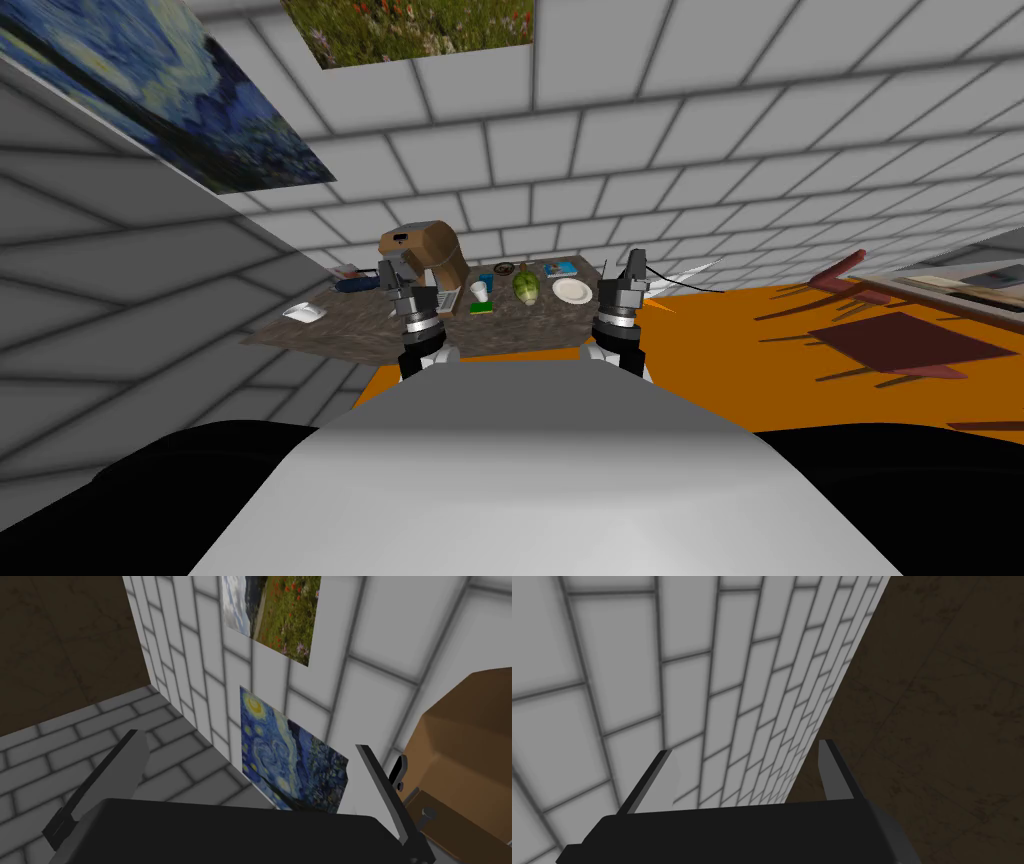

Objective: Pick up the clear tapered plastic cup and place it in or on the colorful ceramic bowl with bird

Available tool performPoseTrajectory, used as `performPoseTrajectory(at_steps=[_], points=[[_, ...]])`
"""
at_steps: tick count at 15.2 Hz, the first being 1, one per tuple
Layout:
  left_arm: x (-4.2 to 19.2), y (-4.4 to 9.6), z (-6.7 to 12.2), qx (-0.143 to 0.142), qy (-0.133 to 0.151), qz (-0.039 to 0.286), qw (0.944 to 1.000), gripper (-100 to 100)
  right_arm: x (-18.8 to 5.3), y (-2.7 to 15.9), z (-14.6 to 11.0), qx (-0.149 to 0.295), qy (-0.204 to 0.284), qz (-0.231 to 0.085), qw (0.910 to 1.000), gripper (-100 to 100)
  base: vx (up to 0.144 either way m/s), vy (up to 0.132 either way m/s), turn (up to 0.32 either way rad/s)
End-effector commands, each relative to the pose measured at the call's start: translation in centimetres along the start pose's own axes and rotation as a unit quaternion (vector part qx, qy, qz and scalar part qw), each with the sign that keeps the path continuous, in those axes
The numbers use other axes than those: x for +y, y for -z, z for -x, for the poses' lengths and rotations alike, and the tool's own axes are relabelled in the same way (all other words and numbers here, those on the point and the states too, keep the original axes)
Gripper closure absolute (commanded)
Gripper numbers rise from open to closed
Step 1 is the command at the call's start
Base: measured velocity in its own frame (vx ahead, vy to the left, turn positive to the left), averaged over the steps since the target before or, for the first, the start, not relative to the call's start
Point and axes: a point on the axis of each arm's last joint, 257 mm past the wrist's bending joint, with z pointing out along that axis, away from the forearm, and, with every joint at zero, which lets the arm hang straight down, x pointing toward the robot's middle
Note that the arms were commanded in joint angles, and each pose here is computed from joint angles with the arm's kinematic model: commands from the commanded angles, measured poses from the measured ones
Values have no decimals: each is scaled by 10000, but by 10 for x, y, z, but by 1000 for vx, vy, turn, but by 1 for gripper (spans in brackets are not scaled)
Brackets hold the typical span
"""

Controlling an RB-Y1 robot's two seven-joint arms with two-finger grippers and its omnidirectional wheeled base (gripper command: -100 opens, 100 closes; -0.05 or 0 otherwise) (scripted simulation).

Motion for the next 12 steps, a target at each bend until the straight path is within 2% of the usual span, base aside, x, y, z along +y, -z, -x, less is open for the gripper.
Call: performPoseTrajectory(at_steps=[1,4,5,6,7,8,9,10,11,12], points=[[7,1,-2,160,-52,107,9998,-100,0,0,0,0,0,0,10000,0,-3,-5,-34],[23,4,-3,399,-147,350,9985,-100,0,0,0,0,0,0,10000,0,-10,-12,-63],[23,4,-3,399,-147,350,9985,-100,0,0,0,0,0,0,10000,0,-12,-12,-47],[34,5,-2,522,-208,517,9971,-100,0,0,0,0,0,0,10000,0,-14,-15,-68],[34,5,-2,522,-208,517,9971,-100,0,0,0,0,0,0,10000,0,-13,-14,-65],[47,8,1,633,-274,712,9951,-100,0,0,0,0,0,0,10000,0,-12,-17,-91],[47,8,0,644,-278,712,9950,-100,0,0,0,0,-1,0,10000,0,-12,-15,-72],[61,11,4,739,-349,932,9923,-100,0,0,0,0,0,0,10000,0,-11,-19,-99],[61,11,4,763,-358,933,9921,-100,0,0,0,0,-1,0,10000,0,-12,-17,-81],[77,14,10,841,-434,1175,9886,-100,0,0,0,0,0,0,10000,0,-16,-21,-104]])
